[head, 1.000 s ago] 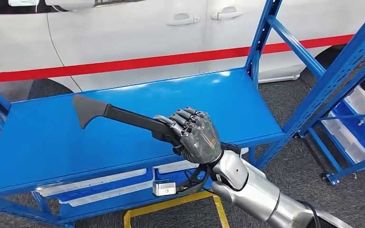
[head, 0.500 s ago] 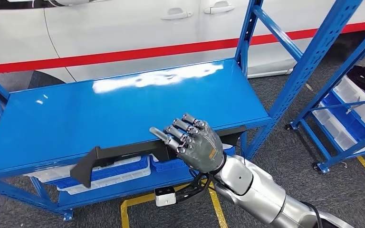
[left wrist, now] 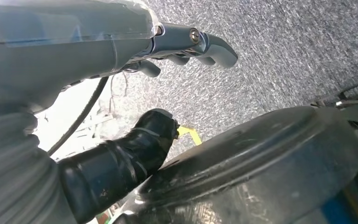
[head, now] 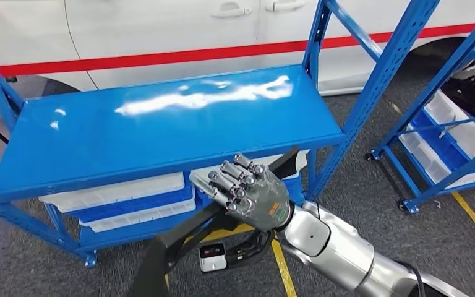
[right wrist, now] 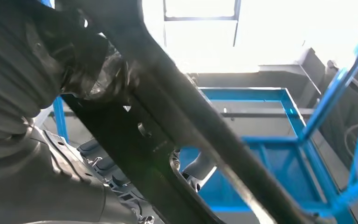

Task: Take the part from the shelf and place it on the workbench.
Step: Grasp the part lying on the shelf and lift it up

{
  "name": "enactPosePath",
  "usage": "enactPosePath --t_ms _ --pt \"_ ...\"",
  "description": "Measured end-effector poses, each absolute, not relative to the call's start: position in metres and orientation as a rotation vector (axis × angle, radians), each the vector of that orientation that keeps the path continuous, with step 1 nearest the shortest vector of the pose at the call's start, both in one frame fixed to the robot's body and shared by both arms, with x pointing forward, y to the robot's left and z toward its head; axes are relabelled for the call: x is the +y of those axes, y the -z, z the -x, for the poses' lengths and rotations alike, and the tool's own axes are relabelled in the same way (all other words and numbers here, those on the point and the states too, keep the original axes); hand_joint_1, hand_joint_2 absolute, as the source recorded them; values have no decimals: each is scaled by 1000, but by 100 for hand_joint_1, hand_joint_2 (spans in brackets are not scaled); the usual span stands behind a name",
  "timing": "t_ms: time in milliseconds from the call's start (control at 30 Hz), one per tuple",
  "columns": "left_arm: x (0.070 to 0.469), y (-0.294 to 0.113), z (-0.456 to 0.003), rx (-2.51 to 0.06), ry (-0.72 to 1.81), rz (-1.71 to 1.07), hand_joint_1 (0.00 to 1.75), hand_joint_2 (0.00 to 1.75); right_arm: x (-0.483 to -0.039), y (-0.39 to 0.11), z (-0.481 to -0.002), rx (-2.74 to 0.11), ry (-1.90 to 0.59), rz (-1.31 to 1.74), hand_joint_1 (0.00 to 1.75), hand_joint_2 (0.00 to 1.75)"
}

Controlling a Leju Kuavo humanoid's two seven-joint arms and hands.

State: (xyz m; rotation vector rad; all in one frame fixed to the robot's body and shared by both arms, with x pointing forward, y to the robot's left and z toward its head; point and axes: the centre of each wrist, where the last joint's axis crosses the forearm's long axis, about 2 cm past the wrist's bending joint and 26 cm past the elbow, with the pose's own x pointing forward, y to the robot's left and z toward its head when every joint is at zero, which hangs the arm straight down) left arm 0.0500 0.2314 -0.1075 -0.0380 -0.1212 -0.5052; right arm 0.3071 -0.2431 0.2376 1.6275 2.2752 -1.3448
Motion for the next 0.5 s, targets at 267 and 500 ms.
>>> enactPosePath --t_ms 267,500 --pt "231 107 -52 -125 505 39 0 175 -244 -236 -306 2273 1356 -1624 175 175" --pt "230 107 -52 -124 505 40 0 175 -243 -240 -307 2275 1334 -1625 175 175"
